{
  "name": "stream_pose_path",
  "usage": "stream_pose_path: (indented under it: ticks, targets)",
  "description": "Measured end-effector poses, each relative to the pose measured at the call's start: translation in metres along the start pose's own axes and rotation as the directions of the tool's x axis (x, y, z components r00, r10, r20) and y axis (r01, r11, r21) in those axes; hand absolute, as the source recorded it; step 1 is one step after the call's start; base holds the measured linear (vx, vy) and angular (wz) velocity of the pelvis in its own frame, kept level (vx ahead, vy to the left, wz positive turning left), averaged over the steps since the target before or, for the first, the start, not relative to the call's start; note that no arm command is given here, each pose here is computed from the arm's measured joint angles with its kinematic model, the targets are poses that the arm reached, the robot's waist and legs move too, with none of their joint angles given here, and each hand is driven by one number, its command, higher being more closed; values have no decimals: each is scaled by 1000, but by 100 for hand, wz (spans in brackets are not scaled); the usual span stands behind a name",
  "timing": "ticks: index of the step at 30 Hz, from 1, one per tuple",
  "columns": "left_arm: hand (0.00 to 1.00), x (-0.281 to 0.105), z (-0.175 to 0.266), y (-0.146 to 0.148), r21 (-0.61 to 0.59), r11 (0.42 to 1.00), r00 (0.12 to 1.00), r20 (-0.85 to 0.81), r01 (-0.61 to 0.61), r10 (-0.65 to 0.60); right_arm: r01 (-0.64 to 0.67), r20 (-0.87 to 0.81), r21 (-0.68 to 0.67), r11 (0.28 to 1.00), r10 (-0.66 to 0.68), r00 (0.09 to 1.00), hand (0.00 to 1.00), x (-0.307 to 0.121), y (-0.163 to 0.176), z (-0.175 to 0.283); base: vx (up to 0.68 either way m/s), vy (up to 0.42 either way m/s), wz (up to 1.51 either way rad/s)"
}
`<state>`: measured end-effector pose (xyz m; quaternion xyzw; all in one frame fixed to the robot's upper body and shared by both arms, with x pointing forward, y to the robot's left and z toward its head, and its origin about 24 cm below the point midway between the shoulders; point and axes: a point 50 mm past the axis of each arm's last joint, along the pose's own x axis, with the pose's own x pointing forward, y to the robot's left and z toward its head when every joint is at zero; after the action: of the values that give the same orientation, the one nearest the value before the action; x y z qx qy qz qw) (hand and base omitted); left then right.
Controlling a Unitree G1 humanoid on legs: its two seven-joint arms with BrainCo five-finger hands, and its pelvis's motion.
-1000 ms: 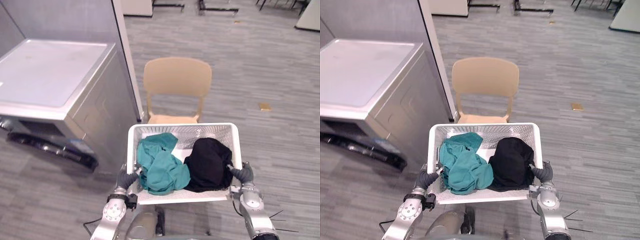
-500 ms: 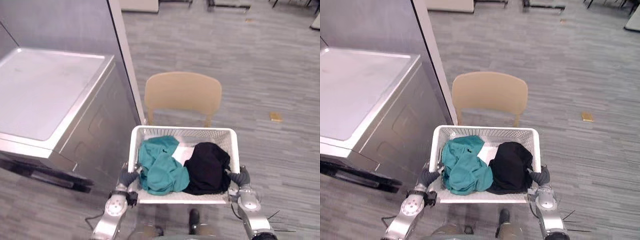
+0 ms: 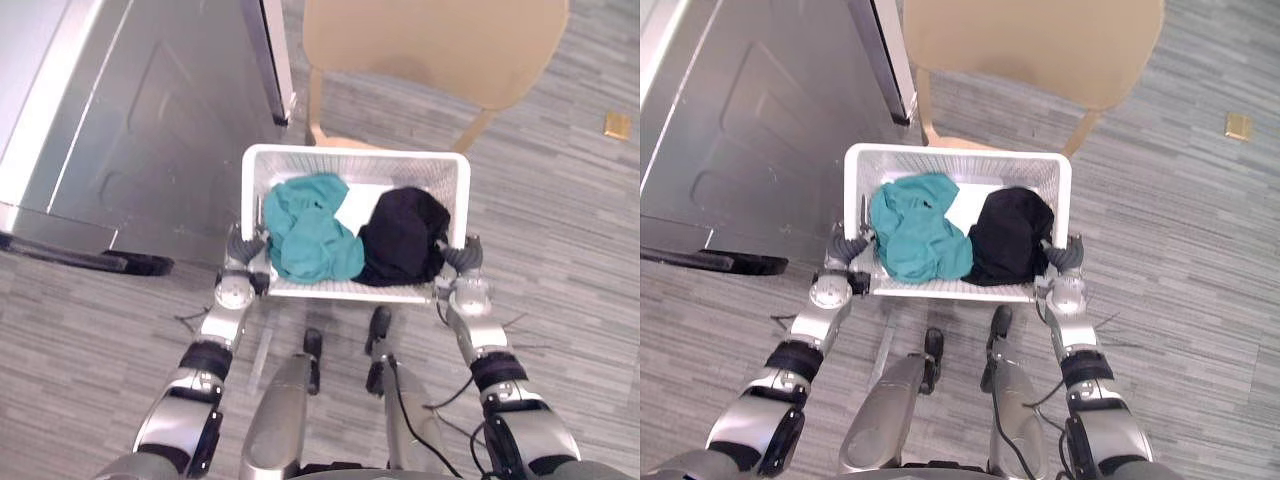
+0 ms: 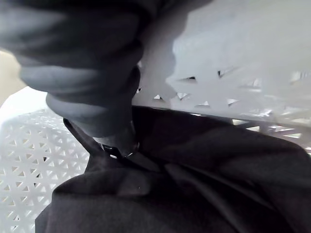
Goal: Pick up the laundry basket with both hands and put the clothes into the washing machine.
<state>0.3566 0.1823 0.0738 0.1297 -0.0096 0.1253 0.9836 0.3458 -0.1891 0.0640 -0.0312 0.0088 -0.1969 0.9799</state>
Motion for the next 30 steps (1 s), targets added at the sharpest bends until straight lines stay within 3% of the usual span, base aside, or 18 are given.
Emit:
stream_pose_path:
  ticks: [4, 12, 20, 30]
  targets:
    - [0, 12, 23, 4, -55, 997, 997, 51, -48, 51, 21, 58, 82, 996, -26, 998, 0, 4, 5, 22, -61, -35, -6]
    - [0, -4, 1, 0, -165, 984, 998, -26, -64, 60, 71, 85, 241, 968, -94, 992, 0, -17, -2, 21, -45, -60, -7]
    - [0, -31, -42, 1, -230, 966, 981, -179, -115, 74, 98, 24, 281, 955, -109, 994, 0, -44, -13, -6, -65, -89, -5]
    - [0, -35, -36, 10, -324, 933, 982, -149, -156, 112, 64, 36, 291, 955, -78, 996, 0, -55, -18, -10, -31, -72, -2]
